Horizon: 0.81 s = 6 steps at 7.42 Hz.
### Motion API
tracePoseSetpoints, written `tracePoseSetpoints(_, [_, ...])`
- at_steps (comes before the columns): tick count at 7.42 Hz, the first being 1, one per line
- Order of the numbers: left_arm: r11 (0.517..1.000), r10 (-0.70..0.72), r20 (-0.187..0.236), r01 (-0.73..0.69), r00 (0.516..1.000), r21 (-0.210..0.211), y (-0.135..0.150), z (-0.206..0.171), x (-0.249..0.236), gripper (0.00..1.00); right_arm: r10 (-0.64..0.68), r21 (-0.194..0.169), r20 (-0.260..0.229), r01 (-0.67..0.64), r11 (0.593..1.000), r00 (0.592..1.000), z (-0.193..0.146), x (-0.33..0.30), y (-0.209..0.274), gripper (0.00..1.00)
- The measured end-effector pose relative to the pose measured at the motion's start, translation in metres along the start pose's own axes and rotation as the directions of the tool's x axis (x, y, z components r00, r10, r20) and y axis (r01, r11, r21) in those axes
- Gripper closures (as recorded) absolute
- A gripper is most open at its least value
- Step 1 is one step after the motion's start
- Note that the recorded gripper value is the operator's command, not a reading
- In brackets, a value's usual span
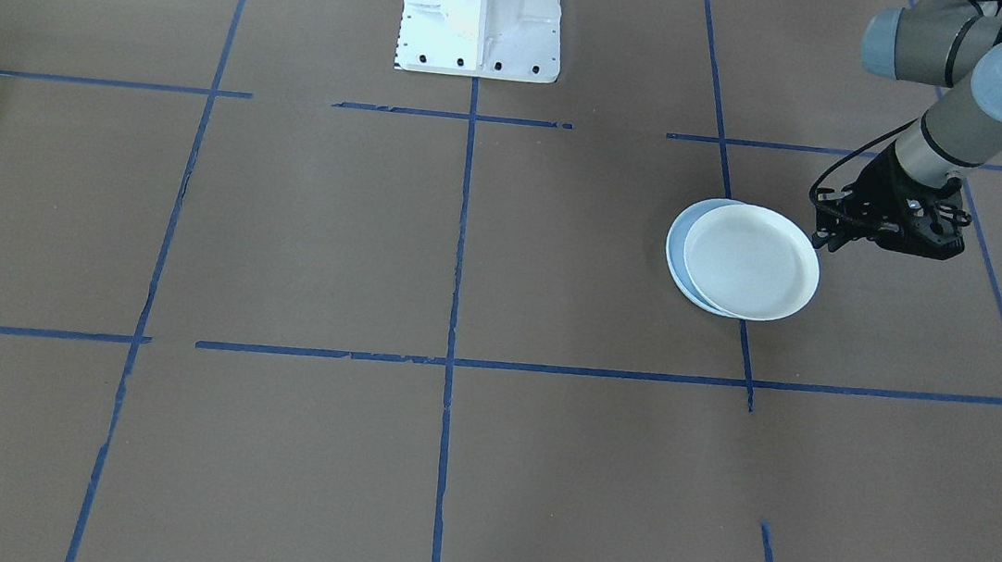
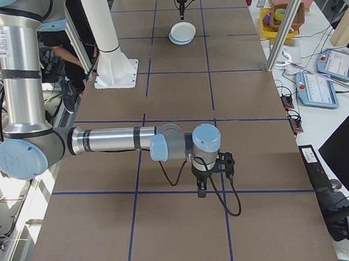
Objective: Stack plate in center
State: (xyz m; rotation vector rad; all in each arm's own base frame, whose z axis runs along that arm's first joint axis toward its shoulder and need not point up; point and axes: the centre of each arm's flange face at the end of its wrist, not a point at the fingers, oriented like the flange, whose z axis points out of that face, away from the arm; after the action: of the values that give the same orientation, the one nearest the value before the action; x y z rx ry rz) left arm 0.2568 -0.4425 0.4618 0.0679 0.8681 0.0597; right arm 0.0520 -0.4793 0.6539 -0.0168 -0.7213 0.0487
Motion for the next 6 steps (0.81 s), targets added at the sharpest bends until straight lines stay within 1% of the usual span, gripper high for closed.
tracePoseSetpoints(2, [1.000, 0.005, -0.005, -0.005, 1.000, 0.013, -0.003, -0.006, 0.000, 0.00, 0.000, 0.000, 0.000, 0.000, 1.000, 1.000, 0.000, 0.000, 0.000, 0.00])
tracePoseSetpoints(4, [0.996, 0.073, 0.000, -0.072, 0.997, 0.042, -0.010, -0.016, -0.005, 0.00, 0.000, 0.000, 0.000, 0.000, 1.000, 1.000, 0.000, 0.000, 0.000, 0.00])
tracePoseSetpoints(5, [0.987, 0.144, 0.016, -0.144, 0.990, 0.067, -0.018, -0.027, -0.018, 0.00, 0.001, 0.000, 0.000, -0.001, 1.000, 1.000, 0.000, 0.000, 0.000, 0.00])
tracePoseSetpoints(6, [0.971, 0.218, 0.044, -0.221, 0.975, 0.096, -0.030, -0.042, -0.040, 0.00, 0.001, 0.000, 0.000, -0.001, 1.000, 1.000, 0.000, 0.000, 0.000, 0.00])
